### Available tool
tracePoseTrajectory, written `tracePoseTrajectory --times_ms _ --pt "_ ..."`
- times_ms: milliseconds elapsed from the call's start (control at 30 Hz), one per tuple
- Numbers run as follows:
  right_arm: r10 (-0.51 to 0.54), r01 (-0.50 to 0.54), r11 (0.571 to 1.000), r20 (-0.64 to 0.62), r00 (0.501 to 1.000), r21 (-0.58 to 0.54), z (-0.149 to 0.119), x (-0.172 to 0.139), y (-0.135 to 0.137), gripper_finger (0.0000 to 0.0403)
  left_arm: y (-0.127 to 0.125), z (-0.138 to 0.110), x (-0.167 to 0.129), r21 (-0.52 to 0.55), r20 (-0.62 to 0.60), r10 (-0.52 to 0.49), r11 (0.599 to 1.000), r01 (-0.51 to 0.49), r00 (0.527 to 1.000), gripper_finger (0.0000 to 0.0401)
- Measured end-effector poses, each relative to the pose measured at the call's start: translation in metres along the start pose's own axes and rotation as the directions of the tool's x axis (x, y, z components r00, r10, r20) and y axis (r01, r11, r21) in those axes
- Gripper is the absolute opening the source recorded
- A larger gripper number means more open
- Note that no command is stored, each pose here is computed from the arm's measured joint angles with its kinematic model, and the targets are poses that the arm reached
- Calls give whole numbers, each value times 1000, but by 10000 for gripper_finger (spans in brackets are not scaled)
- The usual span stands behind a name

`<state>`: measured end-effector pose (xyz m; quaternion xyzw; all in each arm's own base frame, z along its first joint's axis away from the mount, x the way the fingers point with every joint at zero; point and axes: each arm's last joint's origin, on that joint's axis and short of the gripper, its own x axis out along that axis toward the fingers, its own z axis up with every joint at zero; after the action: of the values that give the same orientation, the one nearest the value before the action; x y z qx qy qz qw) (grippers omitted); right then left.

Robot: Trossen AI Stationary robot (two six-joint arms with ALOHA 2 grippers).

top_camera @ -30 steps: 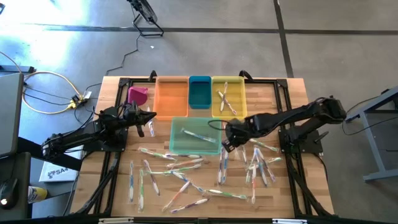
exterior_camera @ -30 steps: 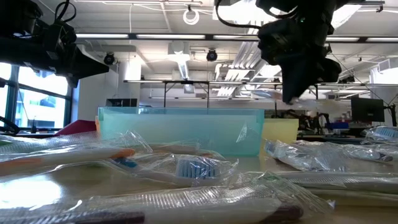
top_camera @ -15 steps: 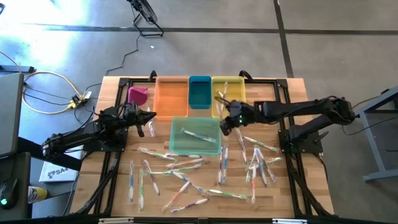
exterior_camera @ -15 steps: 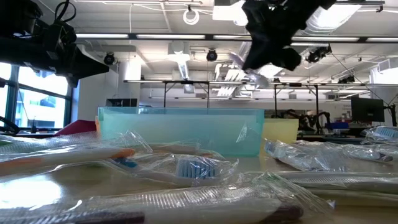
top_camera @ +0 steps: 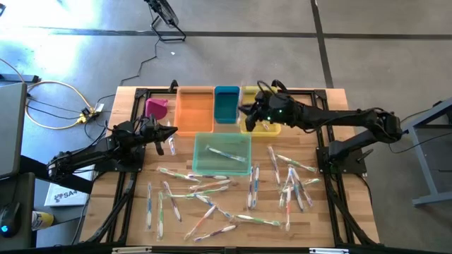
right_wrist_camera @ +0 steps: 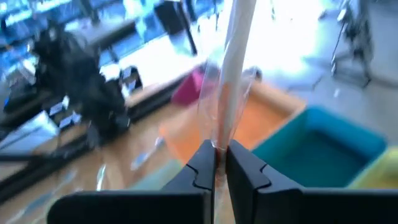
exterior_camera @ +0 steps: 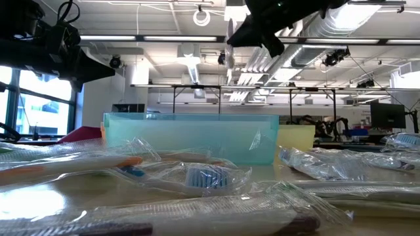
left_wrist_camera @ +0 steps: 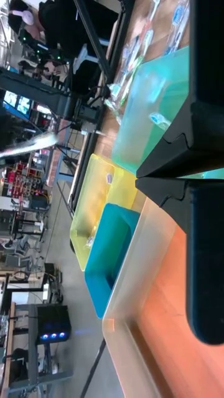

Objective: Pick & Place Toothbrushes
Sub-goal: Put the orange toothbrush into the blue bin

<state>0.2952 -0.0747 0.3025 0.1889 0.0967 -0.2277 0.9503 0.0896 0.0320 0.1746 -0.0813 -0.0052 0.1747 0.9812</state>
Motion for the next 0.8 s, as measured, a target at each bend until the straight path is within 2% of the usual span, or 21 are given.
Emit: tracePoseTrajectory --times_ms 200,367,667,800 --pt "-29 34 999 144 989 -31 15 1 -4 12 0 0 0 0 2 1 1000 -1 1000 0" --pt "-30 36 999 182 983 -31 14 12 -8 12 0 0 0 0 3 1 1000 -1 1000 0" --pt "-14 23 996 111 994 -85 12 53 -1 12 0 0 0 0 5 6 1000 -6 1000 0" --pt "-59 63 989 38 998 -132 21 73 1 12 0 0 0 0 5 7 1000 -7 1000 0"
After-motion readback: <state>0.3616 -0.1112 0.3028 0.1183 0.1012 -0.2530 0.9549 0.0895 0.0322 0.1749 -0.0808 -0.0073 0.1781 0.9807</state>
